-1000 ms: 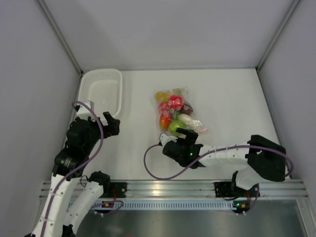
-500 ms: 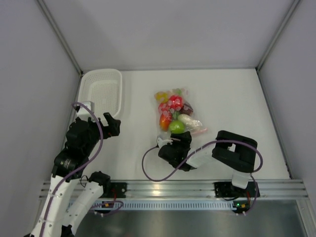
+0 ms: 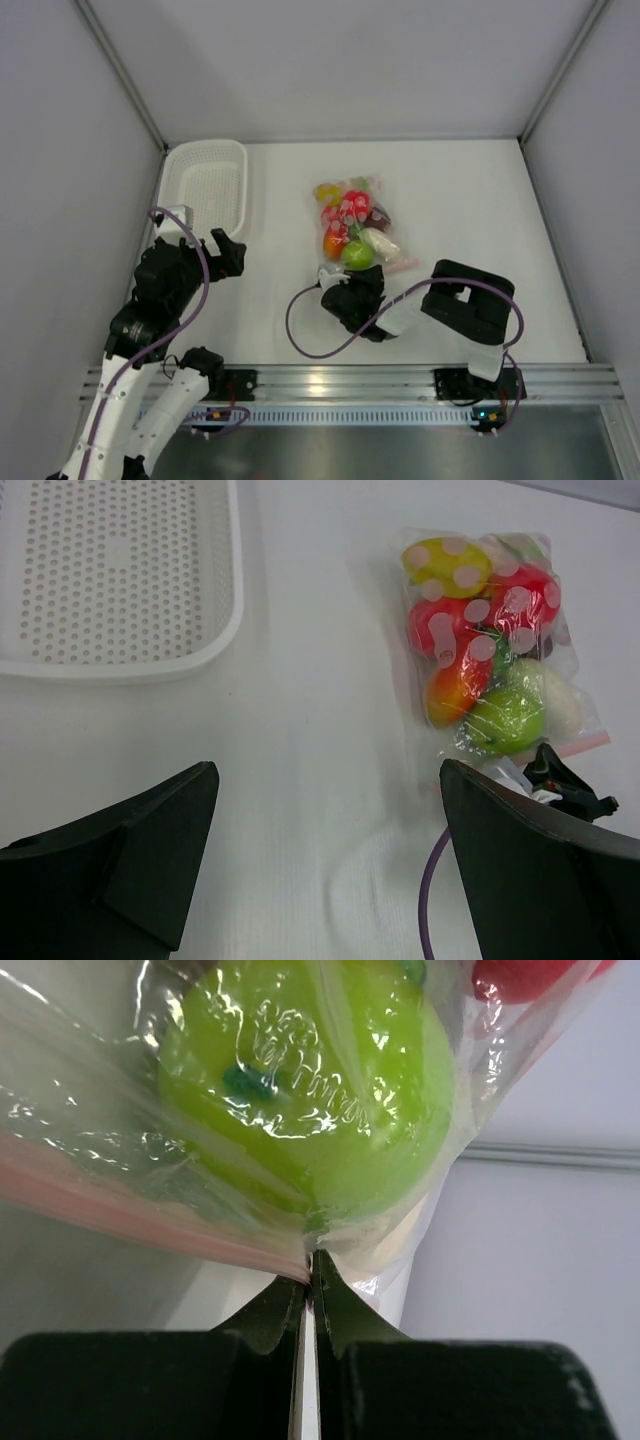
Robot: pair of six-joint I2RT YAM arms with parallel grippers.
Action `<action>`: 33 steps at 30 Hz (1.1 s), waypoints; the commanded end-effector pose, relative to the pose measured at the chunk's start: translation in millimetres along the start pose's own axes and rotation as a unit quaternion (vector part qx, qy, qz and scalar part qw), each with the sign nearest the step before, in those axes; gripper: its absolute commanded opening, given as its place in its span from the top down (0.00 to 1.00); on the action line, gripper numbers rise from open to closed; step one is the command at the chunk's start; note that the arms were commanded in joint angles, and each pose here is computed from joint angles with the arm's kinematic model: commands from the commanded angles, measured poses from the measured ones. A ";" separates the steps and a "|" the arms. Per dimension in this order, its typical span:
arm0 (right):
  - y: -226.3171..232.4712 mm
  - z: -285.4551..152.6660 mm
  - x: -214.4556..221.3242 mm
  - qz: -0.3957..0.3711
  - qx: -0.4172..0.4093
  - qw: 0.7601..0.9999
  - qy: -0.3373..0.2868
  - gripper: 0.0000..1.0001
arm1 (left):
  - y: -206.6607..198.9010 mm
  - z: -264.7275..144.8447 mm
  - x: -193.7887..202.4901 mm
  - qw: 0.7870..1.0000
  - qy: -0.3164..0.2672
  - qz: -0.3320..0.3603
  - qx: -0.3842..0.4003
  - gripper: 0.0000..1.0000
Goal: Open the zip-top bag and remove the fake food
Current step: Pick up the zipper food storage bag at the center of the board.
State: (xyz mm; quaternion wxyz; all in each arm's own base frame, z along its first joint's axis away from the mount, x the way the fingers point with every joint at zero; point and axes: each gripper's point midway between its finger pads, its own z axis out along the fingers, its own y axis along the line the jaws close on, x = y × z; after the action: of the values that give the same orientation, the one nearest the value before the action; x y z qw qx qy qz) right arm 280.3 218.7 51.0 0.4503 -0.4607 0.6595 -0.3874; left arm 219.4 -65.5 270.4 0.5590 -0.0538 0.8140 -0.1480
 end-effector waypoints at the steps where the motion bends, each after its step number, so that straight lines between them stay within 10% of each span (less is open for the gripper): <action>1: -29.9 -10.2 -11.8 0.062 0.024 0.998 -0.010 1.00 | -7.4 2.6 -8.9 1.000 -0.018 0.004 0.017 0.02; 15: -97.8 -57.2 -31.9 0.156 -0.040 0.986 -0.040 1.00 | -56.1 -4.7 -7.5 0.988 0.006 0.018 0.152 0.02; 21: -129.4 -78.1 -39.6 0.183 -0.077 0.979 -0.049 1.00 | -137.2 -51.8 -13.1 0.915 0.025 0.018 0.402 0.02; 33: -199.6 -115.1 -38.3 0.214 -0.123 0.967 -0.067 1.00 | -155.2 -44.1 -30.5 0.891 -0.023 -0.060 0.450 0.02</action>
State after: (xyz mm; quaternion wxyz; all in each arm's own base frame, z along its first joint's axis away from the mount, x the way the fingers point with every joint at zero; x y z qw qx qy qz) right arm 242.4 217.3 251.0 0.5008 -0.3872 0.7473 -0.2022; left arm 174.5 -189.8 336.3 0.5132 0.1539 0.6856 -0.4927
